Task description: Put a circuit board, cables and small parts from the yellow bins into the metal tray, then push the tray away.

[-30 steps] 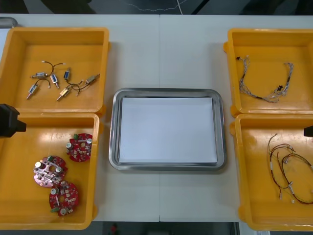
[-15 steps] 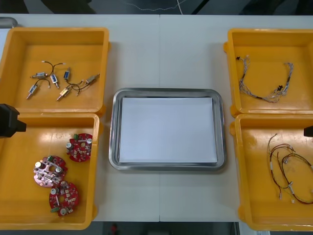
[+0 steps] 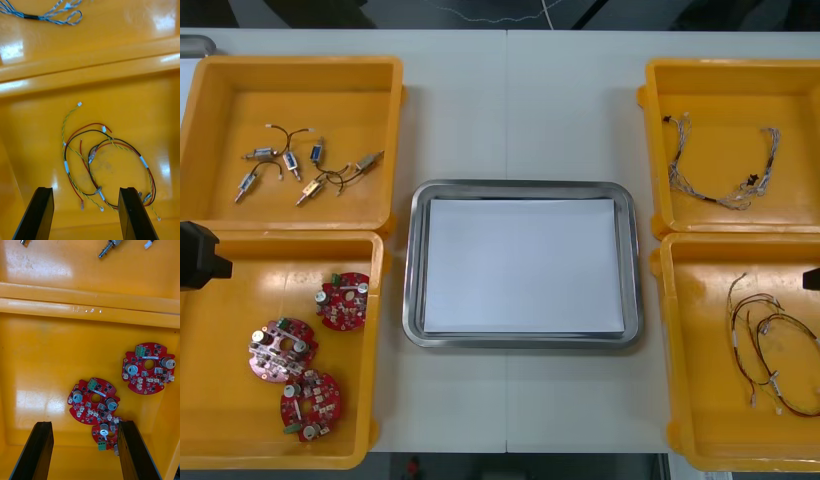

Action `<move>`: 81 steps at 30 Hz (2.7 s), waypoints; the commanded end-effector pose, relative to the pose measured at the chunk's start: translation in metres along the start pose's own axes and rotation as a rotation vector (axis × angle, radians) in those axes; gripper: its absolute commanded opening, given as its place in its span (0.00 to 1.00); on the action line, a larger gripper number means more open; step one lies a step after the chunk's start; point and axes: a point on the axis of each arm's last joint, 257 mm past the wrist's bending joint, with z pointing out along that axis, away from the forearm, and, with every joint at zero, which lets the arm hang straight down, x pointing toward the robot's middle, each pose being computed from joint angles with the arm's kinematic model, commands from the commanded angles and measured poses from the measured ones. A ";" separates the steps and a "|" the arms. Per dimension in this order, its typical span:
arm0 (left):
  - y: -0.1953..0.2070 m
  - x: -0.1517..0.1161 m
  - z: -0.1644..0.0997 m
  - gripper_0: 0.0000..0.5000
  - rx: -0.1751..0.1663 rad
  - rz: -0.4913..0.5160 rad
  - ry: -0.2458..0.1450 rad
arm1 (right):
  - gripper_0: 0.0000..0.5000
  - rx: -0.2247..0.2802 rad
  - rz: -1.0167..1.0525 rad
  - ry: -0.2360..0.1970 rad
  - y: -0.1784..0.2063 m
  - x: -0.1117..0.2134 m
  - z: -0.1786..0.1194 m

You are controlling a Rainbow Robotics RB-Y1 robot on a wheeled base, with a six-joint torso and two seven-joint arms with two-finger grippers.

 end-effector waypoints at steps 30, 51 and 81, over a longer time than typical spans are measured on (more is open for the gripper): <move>0.033 0.031 0.071 1.00 0.009 0.460 0.111 | 1.00 0.066 -0.219 -0.033 -0.076 0.058 0.041; 0.037 0.054 0.113 1.00 0.012 0.529 0.165 | 1.00 0.025 -0.214 0.025 -0.095 0.060 0.087; 0.040 0.073 0.135 1.00 0.022 0.503 0.193 | 0.82 -0.024 -0.167 0.090 -0.102 0.081 0.131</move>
